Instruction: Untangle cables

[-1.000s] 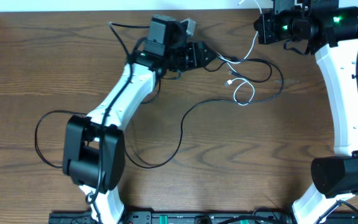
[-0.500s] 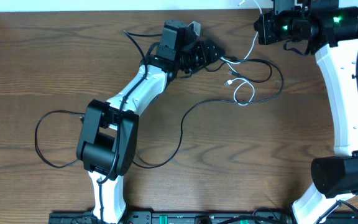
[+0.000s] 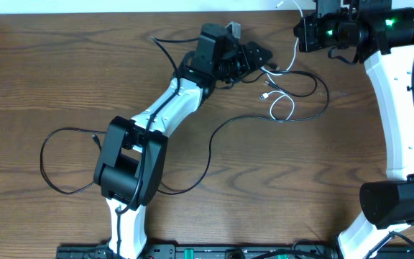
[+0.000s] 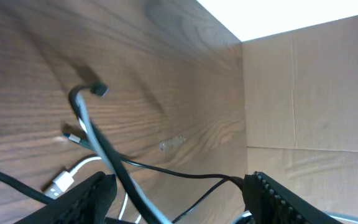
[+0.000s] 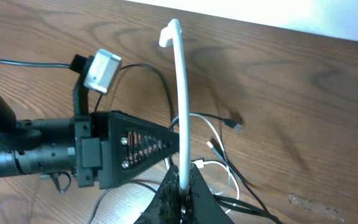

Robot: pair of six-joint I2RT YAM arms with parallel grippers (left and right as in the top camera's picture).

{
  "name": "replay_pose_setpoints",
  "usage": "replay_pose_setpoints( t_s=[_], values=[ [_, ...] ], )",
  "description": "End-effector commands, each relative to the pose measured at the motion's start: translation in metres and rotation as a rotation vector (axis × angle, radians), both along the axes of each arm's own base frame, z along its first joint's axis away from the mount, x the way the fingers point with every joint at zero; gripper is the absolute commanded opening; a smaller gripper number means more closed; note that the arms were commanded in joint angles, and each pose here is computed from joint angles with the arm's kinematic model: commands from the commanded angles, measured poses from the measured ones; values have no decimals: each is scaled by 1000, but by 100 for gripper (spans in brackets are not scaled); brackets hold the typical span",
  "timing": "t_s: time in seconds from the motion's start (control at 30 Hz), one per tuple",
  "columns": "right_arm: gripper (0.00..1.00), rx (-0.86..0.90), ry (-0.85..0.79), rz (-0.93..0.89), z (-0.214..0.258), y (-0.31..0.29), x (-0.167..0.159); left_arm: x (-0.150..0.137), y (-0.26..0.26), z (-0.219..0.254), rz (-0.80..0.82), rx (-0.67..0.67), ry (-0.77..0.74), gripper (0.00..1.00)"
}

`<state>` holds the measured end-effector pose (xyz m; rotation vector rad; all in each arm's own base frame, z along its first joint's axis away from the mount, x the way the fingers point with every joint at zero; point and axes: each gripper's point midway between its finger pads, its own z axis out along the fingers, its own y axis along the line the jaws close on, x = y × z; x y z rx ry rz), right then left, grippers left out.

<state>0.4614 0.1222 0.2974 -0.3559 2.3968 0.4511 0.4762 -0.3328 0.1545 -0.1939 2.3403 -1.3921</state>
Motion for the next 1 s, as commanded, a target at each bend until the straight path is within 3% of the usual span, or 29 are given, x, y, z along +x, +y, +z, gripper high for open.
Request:
replay_pose_setpoints(
  t_s=[0.0,0.5,0.57,0.67,0.97],
  values=[
    [1,7,-3,23,3,8,-5,4,0,-13,31,9,32,70],
    [1,-3,6,17,1,7,-6,-1,-12,-23,79,74,23,59],
    [1,-4,8,17,1,7,-6,-2,-15,-24,91,87,15,53],
    [1,-7,7,13,1,6,-6,4,-11,-26,120,136,-32,8],
    [1,-77,32,-213,-8,-47,7,18,51,4,95,283,-179,7]
  ],
)
